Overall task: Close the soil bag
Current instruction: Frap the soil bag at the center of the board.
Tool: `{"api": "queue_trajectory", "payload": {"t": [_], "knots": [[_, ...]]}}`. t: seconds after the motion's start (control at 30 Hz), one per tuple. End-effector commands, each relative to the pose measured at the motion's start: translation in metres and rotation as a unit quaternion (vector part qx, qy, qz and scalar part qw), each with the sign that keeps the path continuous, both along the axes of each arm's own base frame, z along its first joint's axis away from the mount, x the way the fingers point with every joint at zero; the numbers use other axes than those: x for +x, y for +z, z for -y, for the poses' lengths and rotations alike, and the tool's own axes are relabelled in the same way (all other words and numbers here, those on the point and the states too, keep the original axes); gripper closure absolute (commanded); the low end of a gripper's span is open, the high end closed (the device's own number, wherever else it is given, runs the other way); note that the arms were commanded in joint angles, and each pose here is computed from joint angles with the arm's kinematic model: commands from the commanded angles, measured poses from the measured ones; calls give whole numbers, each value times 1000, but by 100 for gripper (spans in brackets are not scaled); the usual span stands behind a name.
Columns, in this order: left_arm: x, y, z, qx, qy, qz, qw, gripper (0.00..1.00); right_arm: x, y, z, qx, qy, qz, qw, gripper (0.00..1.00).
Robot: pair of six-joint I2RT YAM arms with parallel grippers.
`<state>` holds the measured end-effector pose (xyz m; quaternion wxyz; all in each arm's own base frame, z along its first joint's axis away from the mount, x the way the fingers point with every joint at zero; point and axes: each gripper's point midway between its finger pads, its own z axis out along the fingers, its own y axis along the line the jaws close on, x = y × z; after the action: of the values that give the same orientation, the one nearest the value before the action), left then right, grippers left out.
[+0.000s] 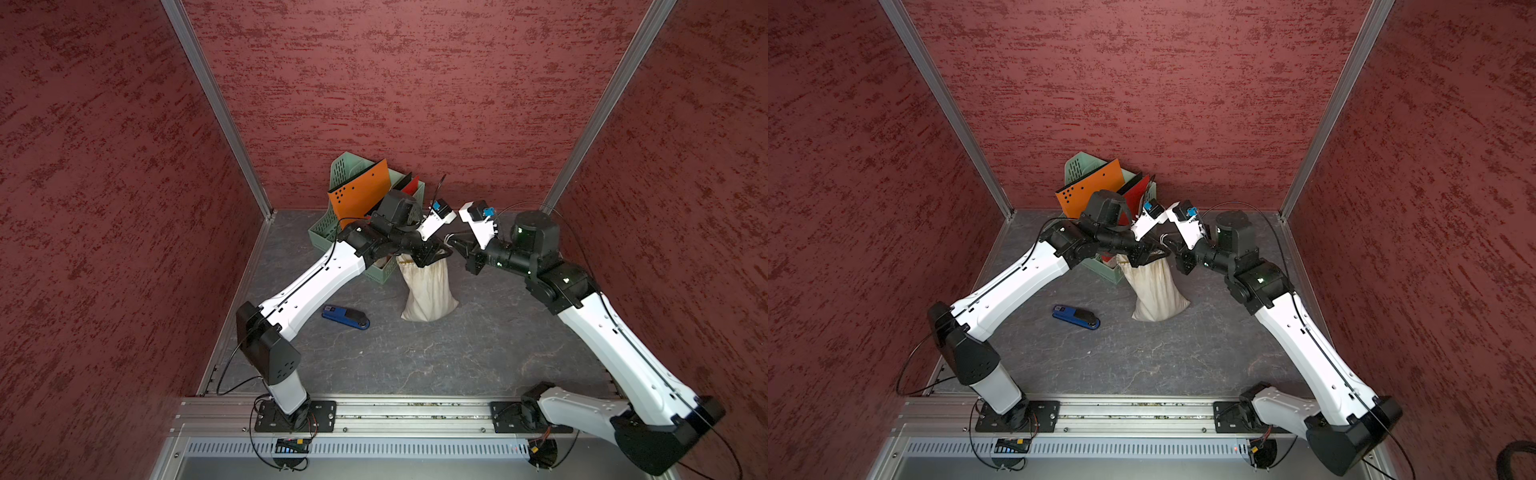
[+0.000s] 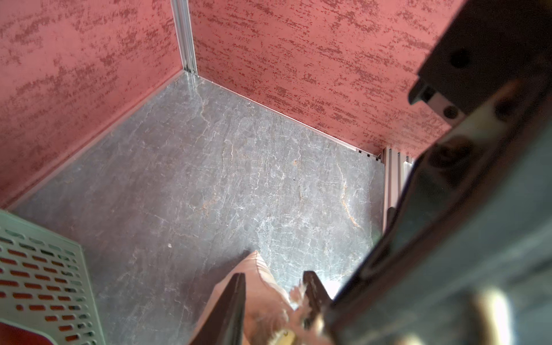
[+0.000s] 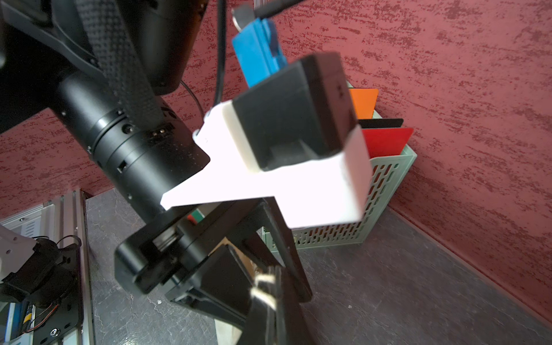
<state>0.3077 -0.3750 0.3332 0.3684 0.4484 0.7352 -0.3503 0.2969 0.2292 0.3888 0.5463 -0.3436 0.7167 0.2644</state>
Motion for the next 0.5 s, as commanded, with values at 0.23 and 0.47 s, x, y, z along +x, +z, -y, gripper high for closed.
{"api": "queue_trajectory", "payload": {"t": [0.23,0.47], "knots": [[7,-18,-9,56,20,10,998,87,-1,47,12,44,-32,58,997,100],[2,-45,-31,139,37,13,990,88,3,81,30,68,-88,91,990,100]]}}
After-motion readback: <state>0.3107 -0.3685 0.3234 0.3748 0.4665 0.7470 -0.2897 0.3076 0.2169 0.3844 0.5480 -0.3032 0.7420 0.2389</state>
